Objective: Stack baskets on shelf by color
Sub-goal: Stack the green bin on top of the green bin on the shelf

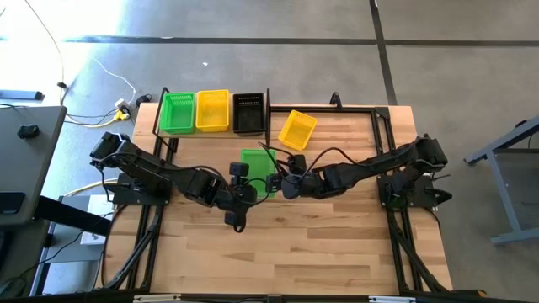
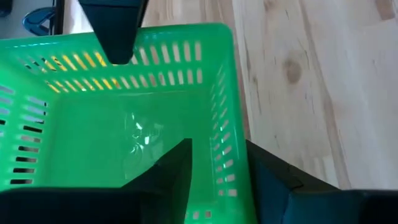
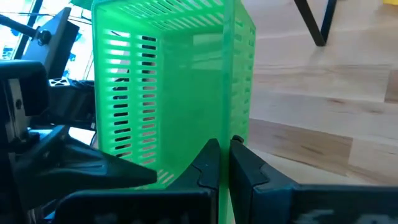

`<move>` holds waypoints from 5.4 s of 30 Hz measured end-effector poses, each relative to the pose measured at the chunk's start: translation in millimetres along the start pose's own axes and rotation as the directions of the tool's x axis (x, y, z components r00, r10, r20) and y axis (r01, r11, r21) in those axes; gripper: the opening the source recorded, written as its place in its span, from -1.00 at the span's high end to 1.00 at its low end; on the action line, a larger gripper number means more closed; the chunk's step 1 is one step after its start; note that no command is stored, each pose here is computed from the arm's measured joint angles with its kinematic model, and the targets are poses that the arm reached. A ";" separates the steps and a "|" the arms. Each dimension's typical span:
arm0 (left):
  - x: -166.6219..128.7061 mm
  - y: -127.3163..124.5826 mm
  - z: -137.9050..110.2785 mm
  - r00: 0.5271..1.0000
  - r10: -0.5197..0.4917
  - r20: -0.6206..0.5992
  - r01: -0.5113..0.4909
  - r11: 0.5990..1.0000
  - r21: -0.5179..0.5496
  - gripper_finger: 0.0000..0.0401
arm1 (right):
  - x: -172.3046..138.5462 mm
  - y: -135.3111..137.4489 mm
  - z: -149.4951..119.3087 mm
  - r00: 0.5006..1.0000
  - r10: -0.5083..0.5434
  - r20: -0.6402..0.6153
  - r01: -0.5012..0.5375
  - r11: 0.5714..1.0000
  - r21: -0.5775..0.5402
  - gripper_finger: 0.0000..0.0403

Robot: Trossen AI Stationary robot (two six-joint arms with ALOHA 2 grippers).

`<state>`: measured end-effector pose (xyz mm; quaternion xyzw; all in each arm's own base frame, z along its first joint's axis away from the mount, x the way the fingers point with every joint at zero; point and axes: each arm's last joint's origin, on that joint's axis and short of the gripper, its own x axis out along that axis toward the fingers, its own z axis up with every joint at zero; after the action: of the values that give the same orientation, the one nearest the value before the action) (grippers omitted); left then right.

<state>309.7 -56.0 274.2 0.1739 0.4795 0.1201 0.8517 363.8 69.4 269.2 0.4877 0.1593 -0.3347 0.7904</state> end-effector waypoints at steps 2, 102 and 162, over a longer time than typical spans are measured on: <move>-0.1 -0.2 0.0 1.000 -0.004 0.000 0.004 1.000 0.003 0.50 | -0.1 0.1 0.0 1.000 0.001 0.000 -0.001 1.000 -0.001 1.00; -145.9 160.3 -185.5 0.934 0.215 -0.287 -0.209 0.977 0.049 1.00 | -29.5 -2.3 110.1 0.987 0.155 -0.031 -0.150 0.862 -0.484 0.22; -122.0 197.1 -210.3 0.915 0.022 -0.404 -0.177 0.920 -0.350 0.43 | -29.7 -1.6 107.6 0.976 0.186 -0.112 -0.217 0.824 -0.523 0.22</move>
<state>59.3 116.3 349.0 0.0028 0.5980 0.2868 0.7484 333.2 -14.4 336.2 0.2727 0.2153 -0.1784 0.9206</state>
